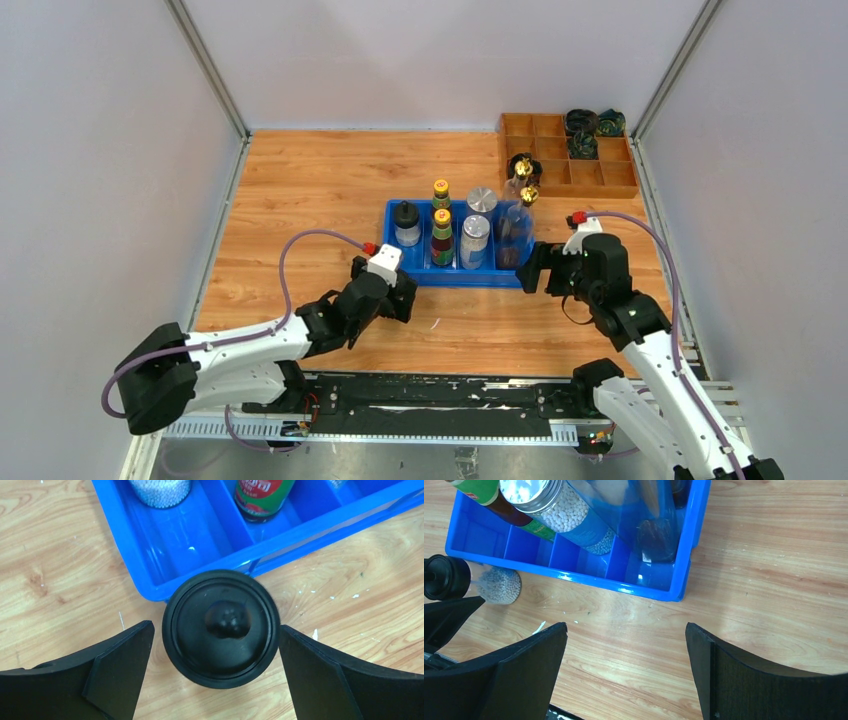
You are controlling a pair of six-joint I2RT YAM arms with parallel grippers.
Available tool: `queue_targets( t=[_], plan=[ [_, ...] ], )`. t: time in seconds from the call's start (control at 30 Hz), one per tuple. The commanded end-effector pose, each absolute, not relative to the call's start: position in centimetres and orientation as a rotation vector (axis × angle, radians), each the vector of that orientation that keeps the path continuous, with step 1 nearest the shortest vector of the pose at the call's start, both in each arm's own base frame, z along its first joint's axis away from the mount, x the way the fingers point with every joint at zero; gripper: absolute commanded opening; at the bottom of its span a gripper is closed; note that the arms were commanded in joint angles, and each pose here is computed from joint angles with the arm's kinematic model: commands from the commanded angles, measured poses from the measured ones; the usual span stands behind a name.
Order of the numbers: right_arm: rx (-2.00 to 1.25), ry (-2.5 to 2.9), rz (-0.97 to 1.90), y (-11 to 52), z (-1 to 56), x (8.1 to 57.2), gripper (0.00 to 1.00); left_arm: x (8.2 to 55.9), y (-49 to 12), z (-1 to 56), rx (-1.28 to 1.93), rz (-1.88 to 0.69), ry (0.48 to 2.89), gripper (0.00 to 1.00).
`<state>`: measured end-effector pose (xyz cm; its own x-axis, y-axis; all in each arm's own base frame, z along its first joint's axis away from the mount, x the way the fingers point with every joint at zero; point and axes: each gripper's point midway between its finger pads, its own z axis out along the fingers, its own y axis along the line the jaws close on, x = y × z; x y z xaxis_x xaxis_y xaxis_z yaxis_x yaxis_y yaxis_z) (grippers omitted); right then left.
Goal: Organize the condiment bottles
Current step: Pick up the bottle from the center of the board.
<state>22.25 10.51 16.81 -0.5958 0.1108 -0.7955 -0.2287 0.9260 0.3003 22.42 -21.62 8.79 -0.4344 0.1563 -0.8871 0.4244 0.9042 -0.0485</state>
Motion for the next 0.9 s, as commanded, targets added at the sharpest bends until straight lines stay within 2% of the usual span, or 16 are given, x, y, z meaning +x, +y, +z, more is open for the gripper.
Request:
queue_targets(
  t=[0.0, 0.23, 0.3, 0.5, 0.67, 0.87],
  plan=[
    [-0.092, 2.176, 0.452, 10.2, 15.9, 22.1, 0.94, 22.2, -21.0, 8.4, 0.355, -0.323, 2.025, 1.0],
    [-0.084, 2.183, 0.46, 10.2, 15.5, 22.0, 0.94, 21.9, -20.9, 7.1, 0.351, -0.312, 2.076, 0.97],
    [-0.082, 2.182, 0.461, 10.2, 15.5, 21.9, 0.94, 21.9, -21.1, 7.0, 0.357, -0.315, 2.083, 0.92],
    [-0.082, 2.178, 0.462, 10.2, 15.5, 21.8, 0.94, 21.7, -21.7, 6.6, 0.365, -0.331, 2.11, 0.71],
    [-0.082, 2.178, 0.466, 10.2, 15.4, 21.7, 0.94, 21.5, -21.6, 6.9, 0.361, -0.336, 2.116, 0.61],
    [-0.078, 2.18, 0.47, 10.2, 15.4, 21.7, 0.94, 21.9, -21.3, 10.7, 0.372, -0.308, 2.093, 0.59]
  ],
)
